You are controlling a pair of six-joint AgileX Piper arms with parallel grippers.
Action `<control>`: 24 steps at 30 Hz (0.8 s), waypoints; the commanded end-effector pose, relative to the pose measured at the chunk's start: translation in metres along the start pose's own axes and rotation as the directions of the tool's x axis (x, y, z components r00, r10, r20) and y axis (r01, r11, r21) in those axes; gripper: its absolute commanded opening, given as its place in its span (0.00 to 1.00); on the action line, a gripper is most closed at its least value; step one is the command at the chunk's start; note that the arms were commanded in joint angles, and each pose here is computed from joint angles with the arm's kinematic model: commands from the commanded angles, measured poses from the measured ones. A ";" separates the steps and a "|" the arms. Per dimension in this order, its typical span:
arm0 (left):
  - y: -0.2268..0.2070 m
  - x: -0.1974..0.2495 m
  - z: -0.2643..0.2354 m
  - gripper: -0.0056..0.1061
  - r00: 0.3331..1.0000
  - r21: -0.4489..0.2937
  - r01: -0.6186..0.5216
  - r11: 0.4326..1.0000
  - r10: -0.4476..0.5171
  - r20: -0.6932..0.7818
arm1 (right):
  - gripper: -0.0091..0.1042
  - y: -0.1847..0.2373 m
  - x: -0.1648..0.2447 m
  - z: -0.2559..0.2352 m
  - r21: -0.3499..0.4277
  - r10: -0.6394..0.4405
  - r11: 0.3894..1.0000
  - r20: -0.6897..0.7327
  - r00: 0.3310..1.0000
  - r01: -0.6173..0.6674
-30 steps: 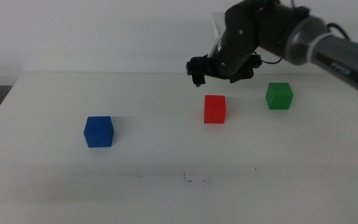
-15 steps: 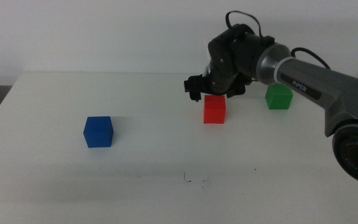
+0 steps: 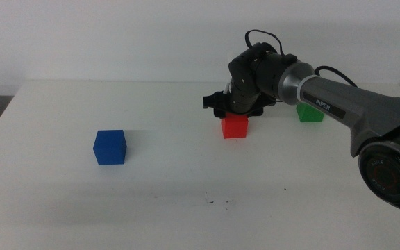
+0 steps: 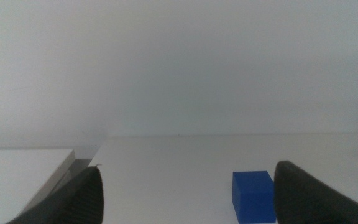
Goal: Stack red cubes first, then green, then blue cubes in a specific spot.
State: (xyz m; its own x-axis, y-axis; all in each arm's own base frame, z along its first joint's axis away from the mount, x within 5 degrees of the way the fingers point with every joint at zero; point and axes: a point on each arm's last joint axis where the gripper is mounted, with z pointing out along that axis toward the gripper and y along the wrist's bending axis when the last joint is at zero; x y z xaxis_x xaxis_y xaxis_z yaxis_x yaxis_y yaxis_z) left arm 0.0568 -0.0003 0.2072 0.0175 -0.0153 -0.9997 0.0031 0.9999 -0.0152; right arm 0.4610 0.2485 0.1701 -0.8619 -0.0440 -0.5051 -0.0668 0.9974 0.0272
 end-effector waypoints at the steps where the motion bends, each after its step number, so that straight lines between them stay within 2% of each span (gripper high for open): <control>1: 0.000 -0.002 0.000 0.89 1.000 0.000 -0.002 1.000 0.002 0.025 | 0.38 -0.003 -0.006 -0.004 -0.002 0.033 0.999 0.032 0.999 -0.033; 4: 0.000 -0.002 0.000 0.89 1.000 0.000 -0.002 1.000 0.002 0.025 | 0.14 -0.007 -0.007 -0.004 0.016 0.009 1.000 0.019 1.000 -0.009; 5: 0.000 -0.002 0.000 0.89 1.000 0.000 -0.002 1.000 0.002 0.028 | 0.08 -0.009 -0.007 -0.007 0.030 0.001 1.000 0.014 1.000 -0.002; 6: 0.000 -0.002 0.000 0.89 1.000 0.000 -0.002 1.000 0.002 0.028 | 0.06 -0.011 -0.008 -0.012 0.050 -0.003 0.999 0.013 1.000 0.002; 10: 0.000 -0.002 0.000 0.89 1.000 0.000 0.000 1.000 0.000 0.027 | 0.06 -0.014 -0.010 -0.054 0.128 -0.034 0.991 0.055 0.998 0.027; 12: 0.000 -0.002 0.000 0.89 1.000 0.000 0.000 1.000 0.000 0.027 | 0.06 -0.013 -0.001 -0.079 0.131 -0.029 0.991 0.083 0.996 0.018; 20: 0.000 -0.003 0.000 0.89 0.999 0.000 0.001 1.000 -0.001 0.036 | 0.06 -0.005 0.081 -0.138 -0.022 0.036 0.999 0.122 0.992 -0.034; 24: 0.000 -0.003 0.000 0.89 0.999 0.000 0.001 1.000 -0.001 0.036 | 0.06 0.012 0.105 -0.137 -0.009 0.021 1.000 0.070 0.997 -0.021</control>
State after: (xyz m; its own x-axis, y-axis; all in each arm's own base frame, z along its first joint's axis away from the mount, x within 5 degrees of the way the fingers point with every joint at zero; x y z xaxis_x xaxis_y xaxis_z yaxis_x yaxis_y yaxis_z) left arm 0.0567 -0.0002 0.2090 0.0378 -0.0153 -0.9992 0.0026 0.9999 -0.0152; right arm 0.3067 0.2437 0.2362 -0.8300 -0.0100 -0.5577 -0.0470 0.9975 0.0520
